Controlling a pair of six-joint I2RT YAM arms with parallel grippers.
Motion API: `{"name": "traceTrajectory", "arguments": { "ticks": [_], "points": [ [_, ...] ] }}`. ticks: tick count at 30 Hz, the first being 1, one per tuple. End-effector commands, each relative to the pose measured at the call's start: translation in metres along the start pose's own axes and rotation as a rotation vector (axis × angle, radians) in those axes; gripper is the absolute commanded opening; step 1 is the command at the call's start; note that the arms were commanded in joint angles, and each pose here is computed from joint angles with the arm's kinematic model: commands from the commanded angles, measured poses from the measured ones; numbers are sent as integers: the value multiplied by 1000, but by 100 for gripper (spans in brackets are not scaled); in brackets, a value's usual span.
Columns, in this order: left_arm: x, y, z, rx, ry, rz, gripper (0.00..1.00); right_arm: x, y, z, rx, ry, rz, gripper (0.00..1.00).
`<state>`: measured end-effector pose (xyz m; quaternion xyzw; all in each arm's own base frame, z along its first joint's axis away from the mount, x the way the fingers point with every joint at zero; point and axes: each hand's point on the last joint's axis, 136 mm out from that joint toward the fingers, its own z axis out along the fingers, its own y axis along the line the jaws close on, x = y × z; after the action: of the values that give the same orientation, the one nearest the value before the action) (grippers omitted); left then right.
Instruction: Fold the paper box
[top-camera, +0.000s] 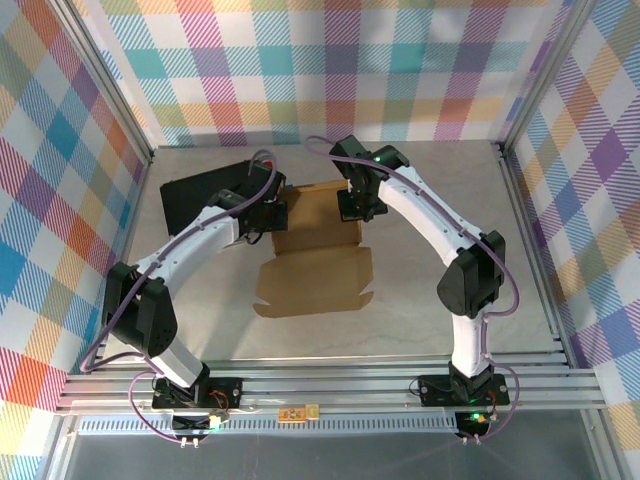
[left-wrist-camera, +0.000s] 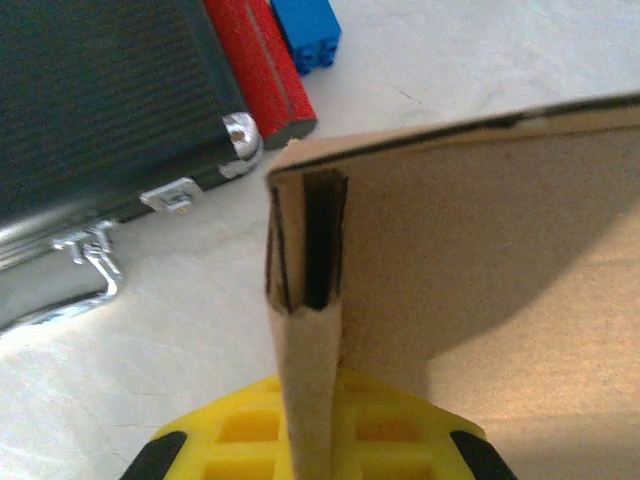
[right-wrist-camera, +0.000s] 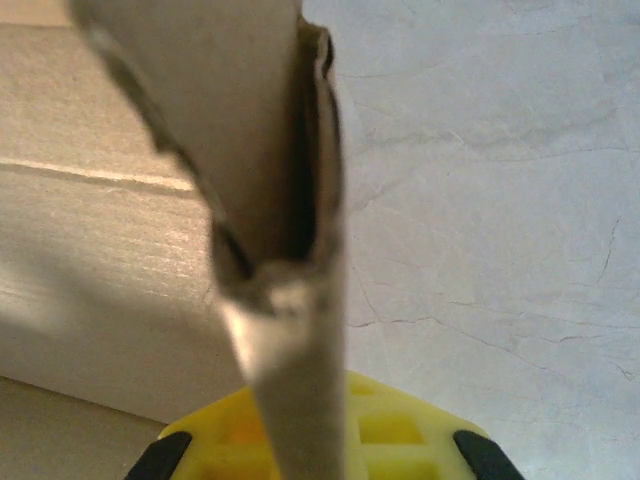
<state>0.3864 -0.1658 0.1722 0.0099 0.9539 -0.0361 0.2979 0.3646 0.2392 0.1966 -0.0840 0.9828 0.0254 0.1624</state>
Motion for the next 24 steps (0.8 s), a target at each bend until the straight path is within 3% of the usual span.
{"name": "traceTrajectory", "arguments": {
  "ticks": [1,6,10,12,18,24],
  "points": [
    [7,35,-4,-261,22,71,0,-4,-12,-9,45,-12,16,0],
    [4,25,-9,-217,12,48,2,-6,-11,-8,46,-15,14,0],
    [5,0,-16,-60,36,38,41,-6,-12,-8,45,-18,8,0],
    [9,-6,-18,-6,58,30,50,-6,-12,-7,39,-14,12,0],
    [22,-7,-16,135,123,-78,55,-7,-12,-6,28,-10,15,0],
    [31,-10,-10,183,155,-92,42,-7,-10,-5,19,-3,18,0]
  ]
}}
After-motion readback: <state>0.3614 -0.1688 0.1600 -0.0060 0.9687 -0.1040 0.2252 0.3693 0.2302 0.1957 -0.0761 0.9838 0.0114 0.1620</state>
